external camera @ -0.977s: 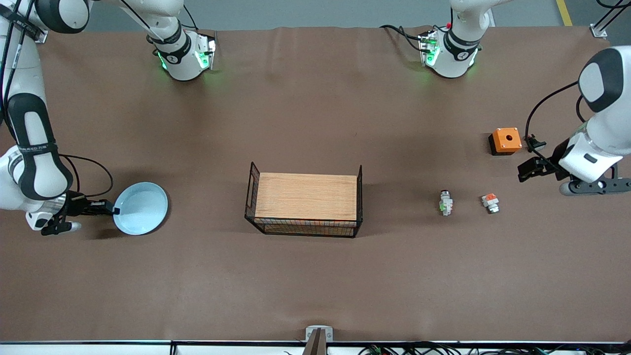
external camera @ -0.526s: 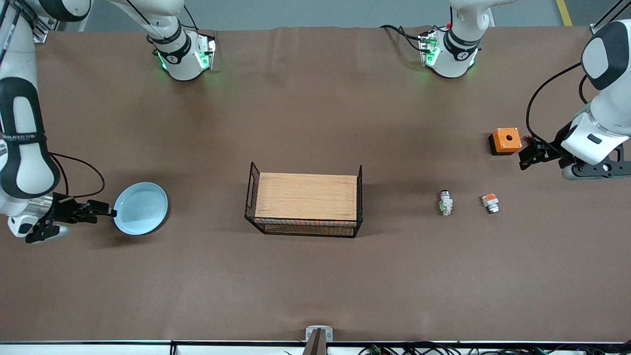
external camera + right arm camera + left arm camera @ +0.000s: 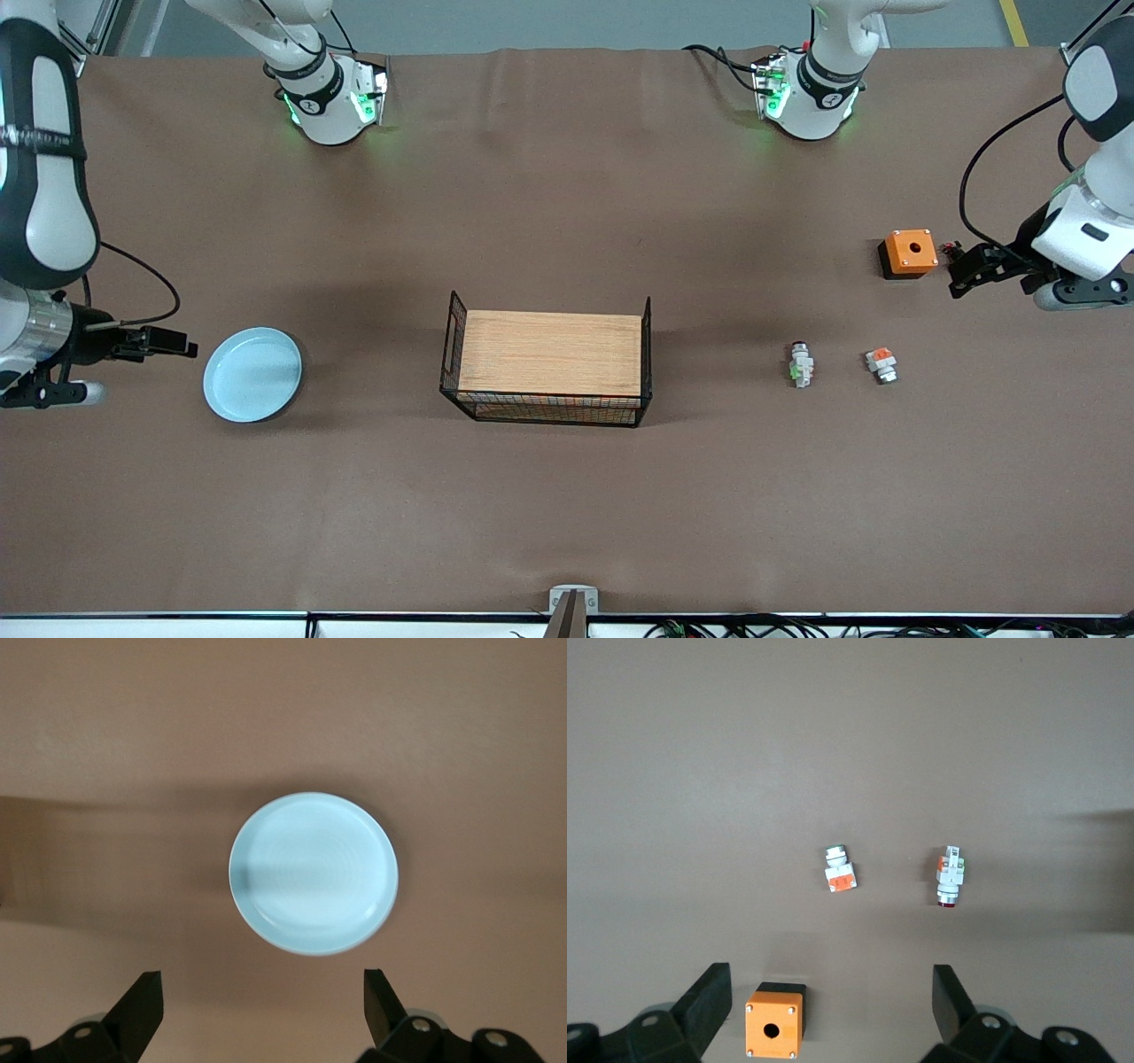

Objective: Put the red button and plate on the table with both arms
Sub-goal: 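Open the right gripper and withdraw it from the plate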

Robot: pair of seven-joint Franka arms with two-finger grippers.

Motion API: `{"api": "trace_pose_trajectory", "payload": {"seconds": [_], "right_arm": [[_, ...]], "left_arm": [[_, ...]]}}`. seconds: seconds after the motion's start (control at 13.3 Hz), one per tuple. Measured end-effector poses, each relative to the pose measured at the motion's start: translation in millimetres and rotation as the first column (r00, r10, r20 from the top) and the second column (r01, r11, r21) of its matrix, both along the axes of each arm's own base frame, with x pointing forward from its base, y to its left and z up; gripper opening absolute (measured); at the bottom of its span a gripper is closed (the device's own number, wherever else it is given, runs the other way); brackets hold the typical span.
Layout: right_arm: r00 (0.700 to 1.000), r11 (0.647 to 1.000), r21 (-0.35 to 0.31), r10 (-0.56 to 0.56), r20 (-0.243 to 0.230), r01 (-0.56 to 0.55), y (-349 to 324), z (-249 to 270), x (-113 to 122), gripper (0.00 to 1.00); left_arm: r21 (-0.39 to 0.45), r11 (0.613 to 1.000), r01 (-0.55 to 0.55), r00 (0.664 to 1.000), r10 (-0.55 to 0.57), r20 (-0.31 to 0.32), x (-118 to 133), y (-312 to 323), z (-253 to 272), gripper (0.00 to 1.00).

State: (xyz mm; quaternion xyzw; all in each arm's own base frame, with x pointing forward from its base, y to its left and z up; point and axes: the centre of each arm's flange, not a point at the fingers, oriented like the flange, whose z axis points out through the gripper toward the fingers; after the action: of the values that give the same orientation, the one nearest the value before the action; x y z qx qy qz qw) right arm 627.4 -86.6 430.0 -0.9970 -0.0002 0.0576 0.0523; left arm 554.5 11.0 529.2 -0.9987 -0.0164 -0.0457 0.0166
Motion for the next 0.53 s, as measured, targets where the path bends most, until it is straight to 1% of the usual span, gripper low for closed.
{"api": "trace_pose_trajectory", "payload": {"seconds": [0.08, 0.23, 0.38, 0.53], "right_arm": [[1.000, 0.999, -0.036, -0.022, -0.016, 0.022, 8.4, 20.6, -7.1, 1.00], [0.997, 0.996, -0.066, -0.062, -0.043, 0.059, 26.0, 62.4, -22.4, 1.00], [0.996, 0.995, -0.072, -0.076, -0.042, 0.073, 35.2, 97.7, -33.1, 1.00], [0.996, 0.994, -0.075, -0.084, -0.030, 0.082, 38.9, 125.0, -37.3, 1.00]], "left_arm": [[0.000, 1.000, -0.001, 1.000, 0.001, -0.005, -3.6, 0.4, 11.4, 1.00], [-0.001, 1.000, -0.005, 1.000, 0.005, -0.011, -9.2, 1.0, 41.7, 1.00], [0.000, 1.000, -0.007, 1.000, 0.007, -0.008, -13.0, 1.4, 69.0, 1.00], [0.000, 1.000, -0.008, 1.000, 0.008, 0.006, -14.0, 1.5, 87.3, 1.00]]}}
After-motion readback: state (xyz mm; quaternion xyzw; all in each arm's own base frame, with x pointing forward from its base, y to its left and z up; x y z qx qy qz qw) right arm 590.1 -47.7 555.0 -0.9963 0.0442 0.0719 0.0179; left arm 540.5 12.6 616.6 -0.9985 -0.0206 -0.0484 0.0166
